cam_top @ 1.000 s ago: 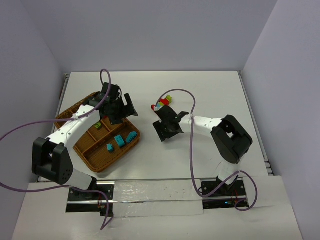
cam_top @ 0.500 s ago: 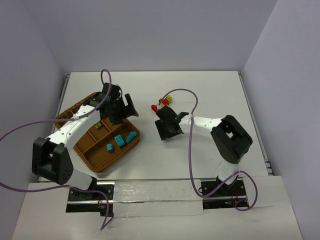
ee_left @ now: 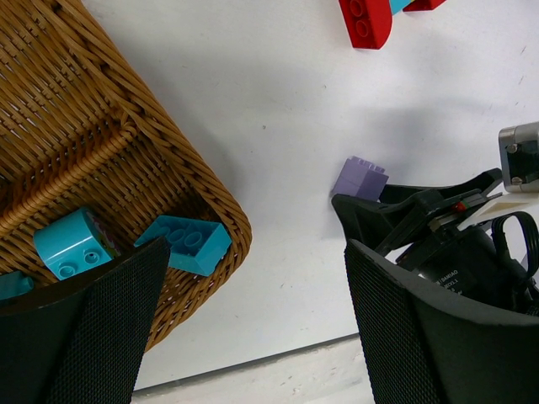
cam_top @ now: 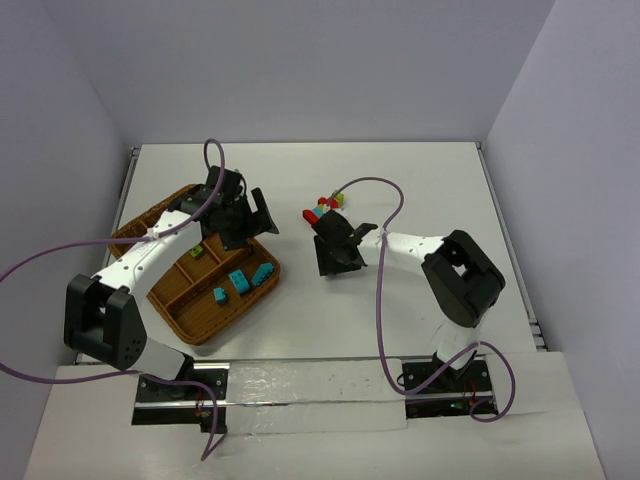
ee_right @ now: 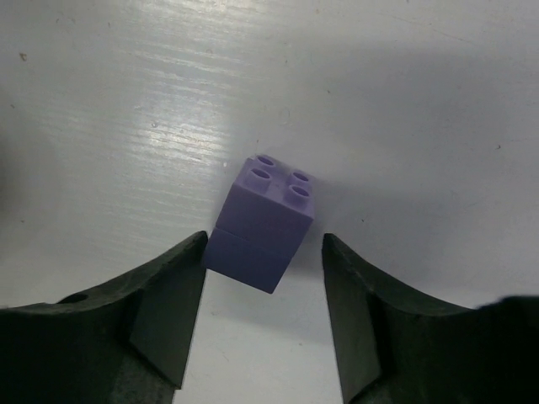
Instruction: Sort the legos into containers by color
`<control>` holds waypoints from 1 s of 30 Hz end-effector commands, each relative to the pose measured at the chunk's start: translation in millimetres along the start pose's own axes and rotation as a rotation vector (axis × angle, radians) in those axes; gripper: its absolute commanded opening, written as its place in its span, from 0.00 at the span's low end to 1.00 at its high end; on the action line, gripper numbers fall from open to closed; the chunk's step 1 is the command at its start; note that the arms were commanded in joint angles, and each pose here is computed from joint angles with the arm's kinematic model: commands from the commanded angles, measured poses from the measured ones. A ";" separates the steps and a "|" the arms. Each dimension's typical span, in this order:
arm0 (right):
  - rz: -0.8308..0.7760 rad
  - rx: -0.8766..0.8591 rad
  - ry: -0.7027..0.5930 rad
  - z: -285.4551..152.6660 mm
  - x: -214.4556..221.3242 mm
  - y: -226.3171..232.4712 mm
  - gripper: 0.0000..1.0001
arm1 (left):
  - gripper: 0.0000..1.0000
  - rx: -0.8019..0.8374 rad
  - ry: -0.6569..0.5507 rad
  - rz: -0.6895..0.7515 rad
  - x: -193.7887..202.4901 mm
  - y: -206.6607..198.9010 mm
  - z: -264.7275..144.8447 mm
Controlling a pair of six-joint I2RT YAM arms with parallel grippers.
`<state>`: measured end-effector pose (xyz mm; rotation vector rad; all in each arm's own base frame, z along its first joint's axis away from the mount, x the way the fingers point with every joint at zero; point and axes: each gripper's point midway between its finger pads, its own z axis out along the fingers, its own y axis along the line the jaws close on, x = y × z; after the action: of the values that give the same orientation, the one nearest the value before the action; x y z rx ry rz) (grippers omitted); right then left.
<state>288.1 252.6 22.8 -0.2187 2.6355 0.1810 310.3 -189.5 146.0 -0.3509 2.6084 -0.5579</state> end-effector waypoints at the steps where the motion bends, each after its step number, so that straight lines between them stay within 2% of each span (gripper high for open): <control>1: 0.064 0.019 -0.064 -4.4 -20.8 5.1 0.60 | 0.92 0.037 -0.040 0.025 -11.7 -13.5 -4.0; 4: 0.081 0.030 -0.071 -3.8 -20.5 3.6 0.54 | 0.92 0.038 -0.035 0.026 -10.8 -13.3 -3.0; 12: 0.088 0.042 -0.065 0.3 -19.0 2.6 0.53 | 0.92 0.041 -0.034 0.034 -10.9 -15.1 -2.5; 16: 0.113 0.095 -0.077 -0.2 -19.2 -6.2 0.48 | 0.92 0.041 -0.031 0.035 -10.0 -14.5 -1.9; 22: 0.132 0.165 -0.080 0.3 -18.6 -17.0 0.57 | 0.91 0.046 -0.022 0.040 -8.4 -16.1 0.1; 30: 0.135 0.155 -0.081 1.4 -20.2 -14.3 0.57 | 0.91 0.046 -0.018 0.044 -8.0 -16.6 1.0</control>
<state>297.8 237.4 19.9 -0.0212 2.6111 0.0506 309.0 -191.9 140.4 -0.3298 2.6265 -0.5490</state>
